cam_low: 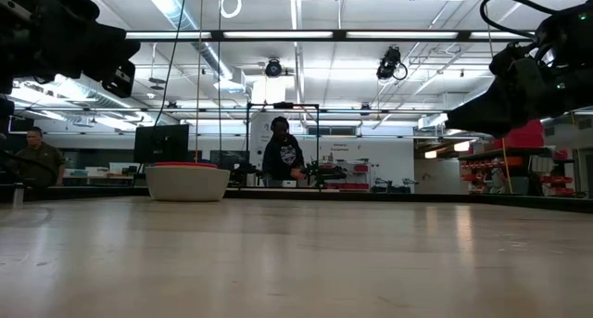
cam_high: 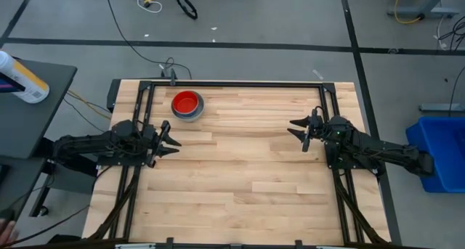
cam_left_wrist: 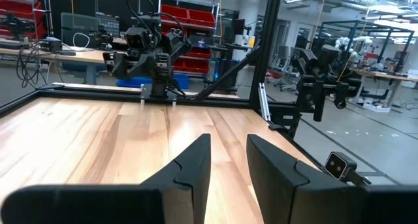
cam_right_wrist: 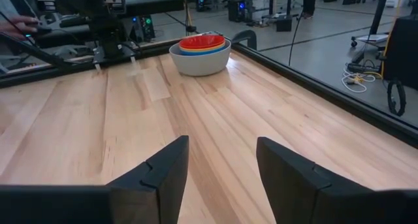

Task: Nest bowls inside each other
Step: Return to Home Position

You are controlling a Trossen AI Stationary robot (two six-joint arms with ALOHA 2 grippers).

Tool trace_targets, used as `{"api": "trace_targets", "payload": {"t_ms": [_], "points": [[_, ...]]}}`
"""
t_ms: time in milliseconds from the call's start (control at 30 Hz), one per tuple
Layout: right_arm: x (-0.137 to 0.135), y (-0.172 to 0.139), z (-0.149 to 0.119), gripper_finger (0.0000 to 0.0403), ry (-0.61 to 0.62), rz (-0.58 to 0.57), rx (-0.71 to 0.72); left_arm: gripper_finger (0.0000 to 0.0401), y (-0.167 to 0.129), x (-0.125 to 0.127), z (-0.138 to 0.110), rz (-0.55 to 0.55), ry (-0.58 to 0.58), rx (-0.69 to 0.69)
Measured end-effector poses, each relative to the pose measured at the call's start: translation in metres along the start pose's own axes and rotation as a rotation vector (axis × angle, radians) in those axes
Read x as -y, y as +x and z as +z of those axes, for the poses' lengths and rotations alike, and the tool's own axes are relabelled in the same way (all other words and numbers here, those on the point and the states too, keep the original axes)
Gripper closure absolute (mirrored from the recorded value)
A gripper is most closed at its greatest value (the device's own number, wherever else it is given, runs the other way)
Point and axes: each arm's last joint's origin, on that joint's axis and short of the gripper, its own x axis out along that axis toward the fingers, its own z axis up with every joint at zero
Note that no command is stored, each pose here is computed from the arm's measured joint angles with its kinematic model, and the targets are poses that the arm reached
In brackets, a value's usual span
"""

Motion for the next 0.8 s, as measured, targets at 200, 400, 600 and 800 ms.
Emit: {"api": "trace_targets", "payload": {"t_ms": [200, 400, 600, 800], "points": [[0.0000, 0.0000, 0.0000, 0.0208, 0.000, 0.000, 0.000, 0.0293, 0.0000, 0.0000, 0.0001, 0.000, 0.000, 0.001], [0.0000, 0.0000, 0.0000, 0.0207, 0.000, 0.000, 0.000, 0.0293, 0.0000, 0.0000, 0.0000, 0.000, 0.000, 0.001], [0.0000, 0.0000, 0.0000, 0.0213, 0.000, 0.000, 0.000, 0.0293, 0.0000, 0.0000, 0.0000, 0.000, 0.000, 0.001], [0.0000, 0.0000, 0.0000, 0.0213, 0.000, 0.000, 0.000, 0.0293, 0.0000, 0.0000, -0.0001, 0.000, 0.000, 0.001]]}}
